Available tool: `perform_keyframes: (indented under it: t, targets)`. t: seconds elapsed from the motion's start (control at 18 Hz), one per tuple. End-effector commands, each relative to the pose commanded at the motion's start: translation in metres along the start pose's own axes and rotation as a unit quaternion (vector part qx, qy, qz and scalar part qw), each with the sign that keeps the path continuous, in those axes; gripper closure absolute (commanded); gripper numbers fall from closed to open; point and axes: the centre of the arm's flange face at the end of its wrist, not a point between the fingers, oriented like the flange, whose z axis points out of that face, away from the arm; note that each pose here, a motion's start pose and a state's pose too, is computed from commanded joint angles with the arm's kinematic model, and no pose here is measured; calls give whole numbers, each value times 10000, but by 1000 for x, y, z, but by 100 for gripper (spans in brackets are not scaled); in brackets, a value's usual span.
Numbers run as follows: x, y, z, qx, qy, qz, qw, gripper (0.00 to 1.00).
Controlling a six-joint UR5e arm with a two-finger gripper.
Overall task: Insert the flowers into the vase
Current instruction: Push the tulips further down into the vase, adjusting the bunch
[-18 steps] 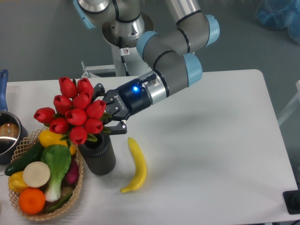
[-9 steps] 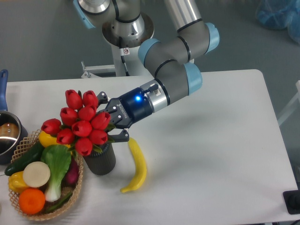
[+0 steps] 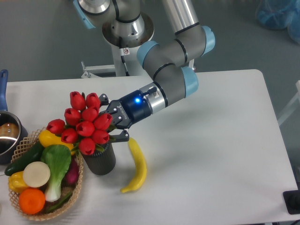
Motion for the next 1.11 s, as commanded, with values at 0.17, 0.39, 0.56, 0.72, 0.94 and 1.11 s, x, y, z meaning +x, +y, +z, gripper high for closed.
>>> perform_keyframes:
  t: [0.17, 0.39, 0.56, 0.72, 0.94, 1.11]
  targets:
    - [1, 4, -1, 1, -7, -38, 10000, 59]
    - [4, 10, 0, -8, 0, -8, 10000, 59]
    - [7, 18, -2, -13, -24, 23, 10000, 59]
    - [8, 22, -2, -37, -18, 15, 10000, 59]
    - [6, 24, -5, -41, -49, 38, 10000, 59]
    - [2, 30, -6, -55, -57, -1, 10000, 59]
